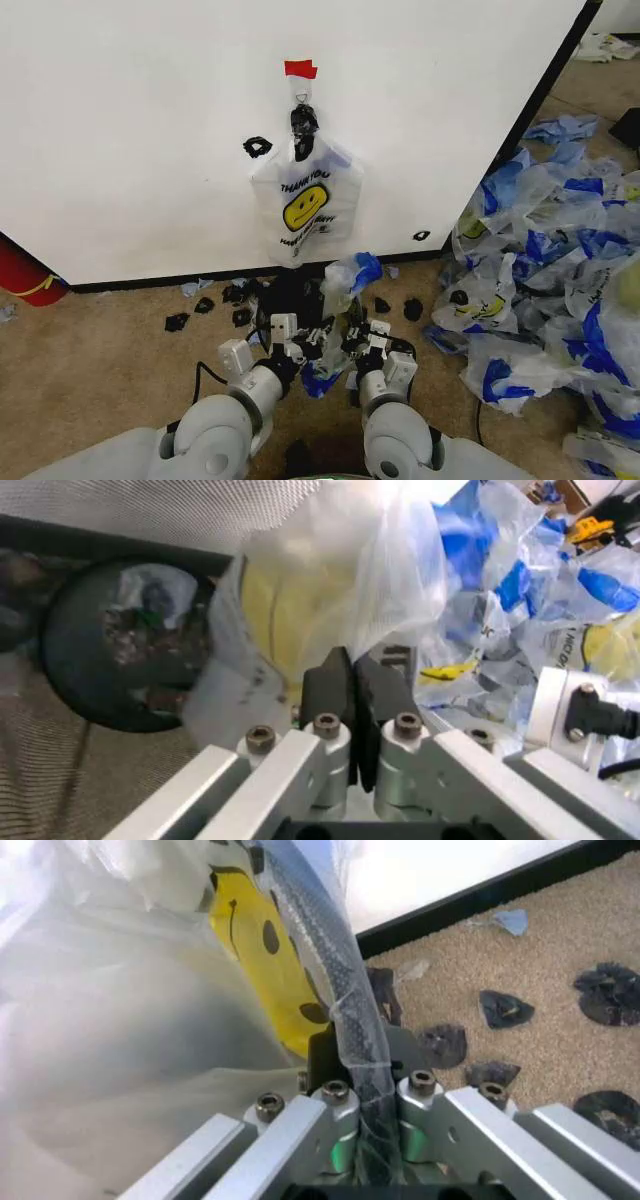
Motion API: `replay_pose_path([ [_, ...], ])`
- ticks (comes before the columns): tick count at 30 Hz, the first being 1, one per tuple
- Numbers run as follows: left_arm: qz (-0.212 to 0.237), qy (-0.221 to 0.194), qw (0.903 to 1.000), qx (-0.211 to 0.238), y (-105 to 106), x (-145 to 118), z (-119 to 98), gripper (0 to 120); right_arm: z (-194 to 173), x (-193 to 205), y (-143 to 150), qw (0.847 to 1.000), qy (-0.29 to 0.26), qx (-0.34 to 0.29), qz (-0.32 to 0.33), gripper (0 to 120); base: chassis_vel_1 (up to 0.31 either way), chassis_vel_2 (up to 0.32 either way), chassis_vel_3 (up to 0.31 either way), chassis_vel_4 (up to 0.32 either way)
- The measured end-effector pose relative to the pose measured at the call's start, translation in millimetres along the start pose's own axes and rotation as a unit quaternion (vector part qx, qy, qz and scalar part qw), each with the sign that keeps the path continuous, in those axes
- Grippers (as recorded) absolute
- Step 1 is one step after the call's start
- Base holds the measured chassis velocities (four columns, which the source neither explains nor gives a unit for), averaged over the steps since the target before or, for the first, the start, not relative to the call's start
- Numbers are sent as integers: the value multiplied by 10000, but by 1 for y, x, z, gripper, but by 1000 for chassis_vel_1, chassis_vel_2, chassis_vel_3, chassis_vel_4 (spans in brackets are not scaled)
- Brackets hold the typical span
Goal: Pick up the garbage bag from the wall and place it over the trash bin.
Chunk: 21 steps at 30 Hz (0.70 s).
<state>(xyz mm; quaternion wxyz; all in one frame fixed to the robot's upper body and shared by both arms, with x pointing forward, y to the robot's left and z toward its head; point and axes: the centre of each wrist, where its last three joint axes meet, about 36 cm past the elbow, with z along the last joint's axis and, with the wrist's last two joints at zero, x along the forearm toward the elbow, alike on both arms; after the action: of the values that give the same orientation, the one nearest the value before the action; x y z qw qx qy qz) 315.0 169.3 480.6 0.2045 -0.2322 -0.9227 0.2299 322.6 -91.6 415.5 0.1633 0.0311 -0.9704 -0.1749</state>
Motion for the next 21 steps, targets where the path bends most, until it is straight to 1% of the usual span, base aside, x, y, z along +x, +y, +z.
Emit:
replay_pose_path([
  [10,-160,-109,9997,-147,9,9,-11,0,1,0,0,10000,-8,-12,-20,0,0,0,0,0],
  [18,-354,-169,9988,-299,20,16,-16,0,1,0,0,10000,-11,-8,-28,0,0,0,0,0],
  [21,-500,-224,9976,-430,29,18,-21,0,2,1,-1,10000,-7,-7,-35,0,0,0,0,0],
])
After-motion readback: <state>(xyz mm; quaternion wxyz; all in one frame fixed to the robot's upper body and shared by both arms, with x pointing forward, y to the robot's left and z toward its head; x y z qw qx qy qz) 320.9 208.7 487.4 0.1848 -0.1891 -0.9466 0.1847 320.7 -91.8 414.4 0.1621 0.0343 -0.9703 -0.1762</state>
